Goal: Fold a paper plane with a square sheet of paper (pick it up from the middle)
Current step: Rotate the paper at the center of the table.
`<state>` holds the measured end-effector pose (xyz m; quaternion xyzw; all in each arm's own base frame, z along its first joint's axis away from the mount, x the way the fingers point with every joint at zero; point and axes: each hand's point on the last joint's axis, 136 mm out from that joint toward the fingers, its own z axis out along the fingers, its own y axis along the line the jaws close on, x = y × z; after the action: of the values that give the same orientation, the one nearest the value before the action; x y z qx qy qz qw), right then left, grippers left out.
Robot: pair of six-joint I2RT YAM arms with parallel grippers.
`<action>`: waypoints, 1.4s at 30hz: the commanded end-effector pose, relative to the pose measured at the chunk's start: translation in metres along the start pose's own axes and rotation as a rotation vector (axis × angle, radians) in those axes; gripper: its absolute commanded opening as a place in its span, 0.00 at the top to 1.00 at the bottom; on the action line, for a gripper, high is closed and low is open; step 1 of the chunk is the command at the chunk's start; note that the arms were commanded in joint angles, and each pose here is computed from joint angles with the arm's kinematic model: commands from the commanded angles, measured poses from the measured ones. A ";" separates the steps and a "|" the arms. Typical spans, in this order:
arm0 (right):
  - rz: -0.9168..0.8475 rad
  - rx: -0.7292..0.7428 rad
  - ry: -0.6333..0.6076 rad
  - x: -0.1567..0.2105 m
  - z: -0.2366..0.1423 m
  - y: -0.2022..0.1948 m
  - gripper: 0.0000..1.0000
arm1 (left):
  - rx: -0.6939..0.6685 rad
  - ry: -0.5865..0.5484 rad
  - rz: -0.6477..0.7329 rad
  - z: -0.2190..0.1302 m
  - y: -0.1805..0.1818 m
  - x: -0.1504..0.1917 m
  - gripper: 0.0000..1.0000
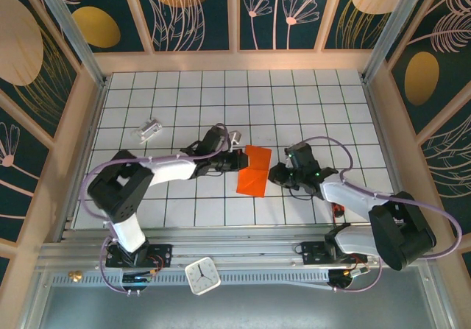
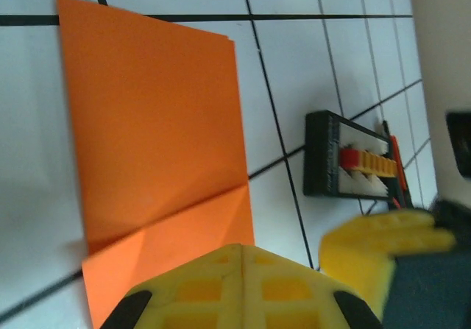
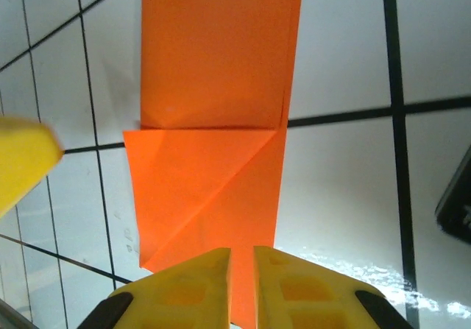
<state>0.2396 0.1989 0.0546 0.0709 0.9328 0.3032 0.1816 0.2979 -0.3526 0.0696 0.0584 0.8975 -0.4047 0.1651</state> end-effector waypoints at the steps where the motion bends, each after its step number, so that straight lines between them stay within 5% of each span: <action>1: 0.016 -0.003 0.003 0.009 0.008 0.003 0.83 | -0.073 0.068 0.008 0.015 0.020 0.010 1.00; 8: -0.038 -0.015 0.042 0.005 0.037 0.015 0.87 | -0.164 0.080 0.025 0.034 0.048 0.009 1.00; 19: -0.154 0.059 0.106 -0.024 0.068 0.010 0.90 | -0.285 -0.031 -0.096 -0.004 0.084 0.030 1.00; 24: -0.207 0.064 0.118 -0.026 0.056 0.013 0.90 | -0.284 -0.134 -0.136 -0.023 0.080 0.019 0.76; 31: -0.155 0.014 0.099 -0.018 0.029 0.012 0.85 | -0.147 -0.150 -0.094 -0.037 0.036 0.004 0.69; 39: -0.113 0.045 0.071 -0.025 0.039 0.011 0.73 | -0.164 -0.004 -0.106 -0.028 0.051 0.039 0.97; 42: -0.118 0.042 0.083 -0.019 0.043 0.015 0.68 | -0.218 0.012 -0.103 -0.024 0.066 0.043 1.00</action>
<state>0.2740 0.2236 0.0388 0.0048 0.9471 0.2795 0.1576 0.2748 -0.3009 0.0441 -0.0082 0.9239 -0.3417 0.1718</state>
